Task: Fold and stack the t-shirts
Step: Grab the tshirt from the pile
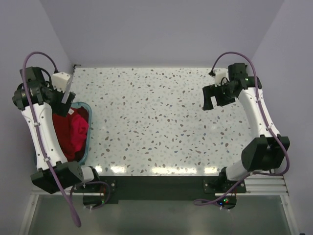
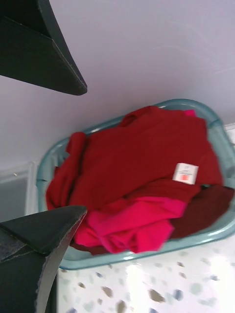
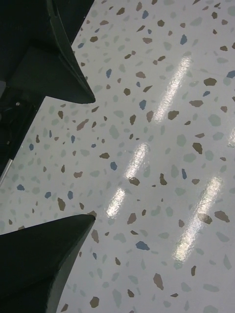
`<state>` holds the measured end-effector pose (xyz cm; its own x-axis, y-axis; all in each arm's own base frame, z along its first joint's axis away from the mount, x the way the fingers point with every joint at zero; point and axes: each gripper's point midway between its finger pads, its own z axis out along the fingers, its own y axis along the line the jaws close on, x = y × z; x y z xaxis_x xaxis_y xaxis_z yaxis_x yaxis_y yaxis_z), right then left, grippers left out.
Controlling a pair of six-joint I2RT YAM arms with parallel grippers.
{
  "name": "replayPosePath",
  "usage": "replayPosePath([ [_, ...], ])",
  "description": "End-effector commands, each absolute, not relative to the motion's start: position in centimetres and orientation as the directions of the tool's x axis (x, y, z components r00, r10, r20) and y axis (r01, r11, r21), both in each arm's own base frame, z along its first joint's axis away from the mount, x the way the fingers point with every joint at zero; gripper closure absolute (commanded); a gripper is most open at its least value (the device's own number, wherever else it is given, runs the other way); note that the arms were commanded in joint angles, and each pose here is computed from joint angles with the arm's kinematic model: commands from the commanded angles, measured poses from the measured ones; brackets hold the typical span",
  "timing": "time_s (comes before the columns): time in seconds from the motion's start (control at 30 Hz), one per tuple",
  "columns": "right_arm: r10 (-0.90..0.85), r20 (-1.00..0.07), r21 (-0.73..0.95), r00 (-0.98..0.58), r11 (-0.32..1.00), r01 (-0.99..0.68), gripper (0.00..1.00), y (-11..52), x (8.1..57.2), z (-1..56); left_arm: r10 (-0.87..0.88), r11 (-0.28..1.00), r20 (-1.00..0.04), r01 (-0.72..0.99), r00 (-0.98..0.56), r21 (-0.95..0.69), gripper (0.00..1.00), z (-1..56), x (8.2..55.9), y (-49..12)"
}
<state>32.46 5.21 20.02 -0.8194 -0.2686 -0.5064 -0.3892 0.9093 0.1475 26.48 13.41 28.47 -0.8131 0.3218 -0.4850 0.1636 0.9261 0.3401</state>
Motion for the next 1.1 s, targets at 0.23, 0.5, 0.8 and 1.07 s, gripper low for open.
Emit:
replayPosePath([
  [0.23,-0.325,-0.471,0.195,-0.82,0.868,-0.456,0.02,7.2,33.1,19.8,0.496,0.8,-0.186,0.364,-0.848,0.477,0.0,23.5,15.8,13.8],
  [0.5,-0.37,-0.438,0.198,-0.82,0.85,-0.489,0.01,8.2,33.9,19.4,0.402,0.868,-0.172,0.314,-0.899,0.385,0.03,19.3,14.7,13.0],
  [0.8,-0.397,-0.42,0.187,-0.816,0.842,-0.505,0.01,8.2,33.7,19.3,0.21,0.942,-0.265,0.122,-0.941,0.313,0.21,15.7,16.9,13.1],
  [1.07,-0.408,-0.411,0.186,-0.815,0.838,-0.513,0.01,8.2,33.7,19.2,0.141,0.947,-0.282,0.046,-0.949,0.319,0.26,14.1,17.8,14.0],
])
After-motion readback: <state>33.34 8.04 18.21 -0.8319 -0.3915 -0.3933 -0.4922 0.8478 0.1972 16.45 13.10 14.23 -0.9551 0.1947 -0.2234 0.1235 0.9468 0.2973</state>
